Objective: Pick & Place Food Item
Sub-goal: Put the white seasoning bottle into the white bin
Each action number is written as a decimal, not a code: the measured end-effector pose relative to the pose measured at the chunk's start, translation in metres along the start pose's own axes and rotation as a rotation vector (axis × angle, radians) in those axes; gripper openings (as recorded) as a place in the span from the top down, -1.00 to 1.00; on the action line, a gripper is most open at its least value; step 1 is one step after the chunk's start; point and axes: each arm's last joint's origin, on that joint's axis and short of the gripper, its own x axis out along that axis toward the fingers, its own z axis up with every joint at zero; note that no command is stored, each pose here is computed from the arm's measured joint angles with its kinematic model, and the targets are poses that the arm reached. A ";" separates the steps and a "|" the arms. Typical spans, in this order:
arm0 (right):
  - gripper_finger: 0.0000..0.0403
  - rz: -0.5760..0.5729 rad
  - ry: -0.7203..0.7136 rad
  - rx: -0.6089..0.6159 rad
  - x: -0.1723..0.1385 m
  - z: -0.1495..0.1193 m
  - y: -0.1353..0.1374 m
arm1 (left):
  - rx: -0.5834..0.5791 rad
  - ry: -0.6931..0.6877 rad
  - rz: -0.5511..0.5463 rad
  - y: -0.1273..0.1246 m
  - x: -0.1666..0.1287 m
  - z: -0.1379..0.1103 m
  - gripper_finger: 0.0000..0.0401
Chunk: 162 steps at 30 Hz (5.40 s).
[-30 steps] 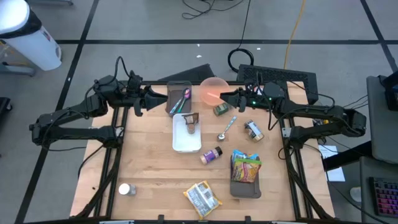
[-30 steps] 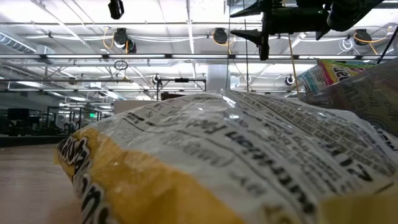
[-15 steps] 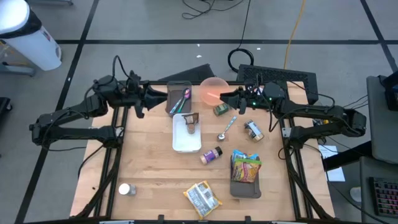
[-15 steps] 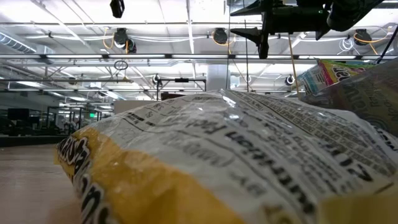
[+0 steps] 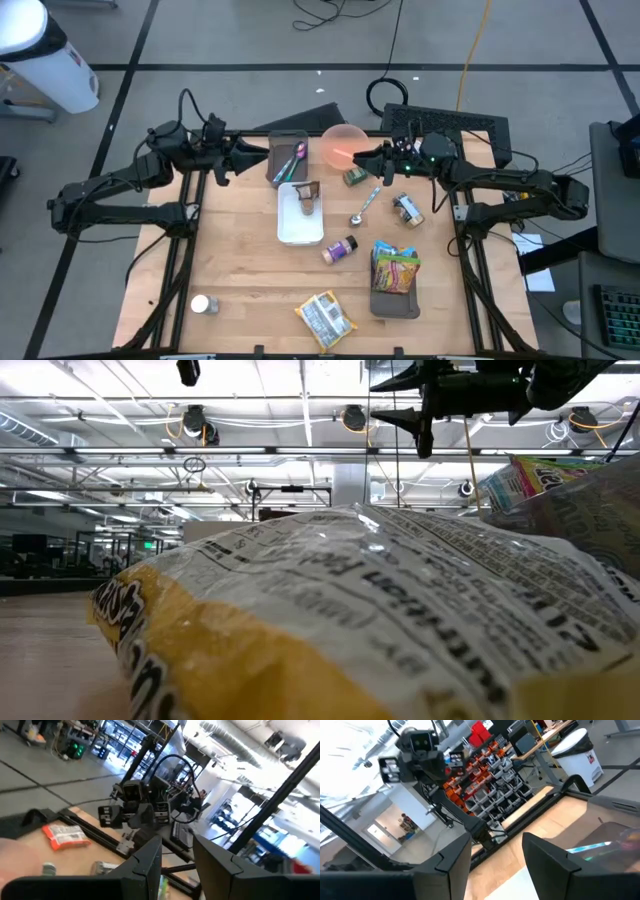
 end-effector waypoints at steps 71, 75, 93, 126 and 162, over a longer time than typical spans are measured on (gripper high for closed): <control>0.16 0.184 0.396 -0.040 -0.004 -0.089 0.045 | -0.423 1.414 0.739 -0.165 -0.062 -0.137 0.41; 0.16 0.190 0.301 -0.012 -0.012 -0.102 0.042 | -0.366 1.441 0.722 -0.169 -0.062 -0.144 0.41; 0.16 -0.022 -0.073 -0.019 -0.021 -0.099 0.032 | 0.157 1.597 0.656 -0.177 -0.087 -0.176 0.41; 0.16 0.050 0.022 0.011 -0.021 -0.103 0.033 | 0.264 1.556 0.645 -0.187 -0.068 -0.223 -0.84; 0.16 0.053 0.027 0.079 -0.021 -0.104 0.034 | 0.075 1.558 0.688 -0.128 -0.083 -0.305 -0.45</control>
